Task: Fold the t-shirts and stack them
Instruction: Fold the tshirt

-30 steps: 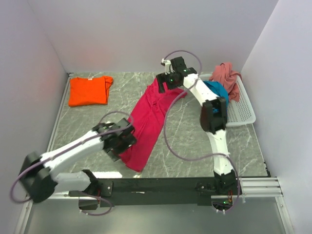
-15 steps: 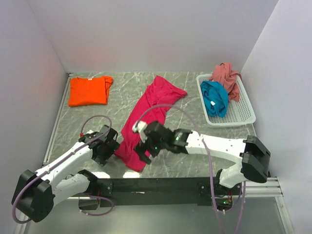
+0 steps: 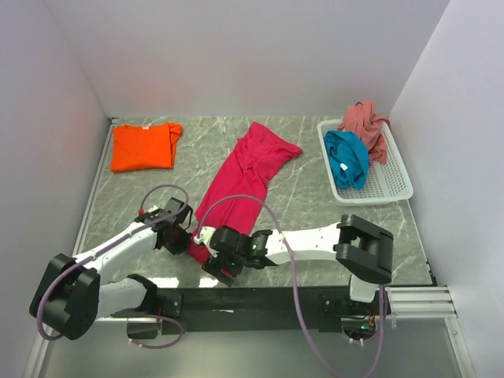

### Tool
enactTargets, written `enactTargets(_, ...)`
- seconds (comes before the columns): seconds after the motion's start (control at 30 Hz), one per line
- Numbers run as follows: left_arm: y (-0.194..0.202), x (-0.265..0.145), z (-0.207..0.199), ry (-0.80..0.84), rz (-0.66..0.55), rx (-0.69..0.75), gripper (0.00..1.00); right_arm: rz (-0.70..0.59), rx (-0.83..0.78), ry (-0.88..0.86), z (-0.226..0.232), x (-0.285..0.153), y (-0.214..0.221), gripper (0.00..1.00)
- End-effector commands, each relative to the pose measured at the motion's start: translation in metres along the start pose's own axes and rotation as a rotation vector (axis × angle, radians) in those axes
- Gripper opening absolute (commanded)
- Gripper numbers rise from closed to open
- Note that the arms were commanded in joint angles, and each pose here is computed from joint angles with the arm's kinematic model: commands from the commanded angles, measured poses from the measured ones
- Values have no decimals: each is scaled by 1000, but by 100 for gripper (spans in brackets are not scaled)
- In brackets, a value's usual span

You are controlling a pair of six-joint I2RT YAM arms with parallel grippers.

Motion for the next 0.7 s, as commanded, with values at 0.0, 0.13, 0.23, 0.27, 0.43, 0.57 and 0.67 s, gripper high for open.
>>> enactTargets(0.0,3,7,13,-48,-2,2,6,-50,14,-17,5,7,-16,79)
enactTargets(0.13,0,-5,27,-82,-32,-60,1,-23,47,-45,12,16,-7,43)
enactTargets(0.23,-3,-16,28,-41,-60,-89,1,-37,73,-35,16,14,-3,14)
enactTargets(0.27,-4,-19,29,-41,-62,-93,1,-54,81,-38,17,8,-6,10)
enactTargets(0.43,-15,-43,17,56,-104,-116,1,-163,113,-69,25,-27,-32,3)
enactTargets(0.57,-37,-66,-17,157,-171,-99,1,-199,171,-15,6,-46,-47,2)
enactTargets(0.67,-56,-80,-47,195,-223,-78,1,-226,245,-8,-13,-58,-54,0)
Point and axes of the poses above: each gripper's point midway between its finger pads, its own x axis out along the fingers, its own z axis along the line the jaws close on, y = z × x, the point moved 4 cm from there along -x, back along the fingers, and after that the axes turned 6 degrees about x, right-handed, at the moved point
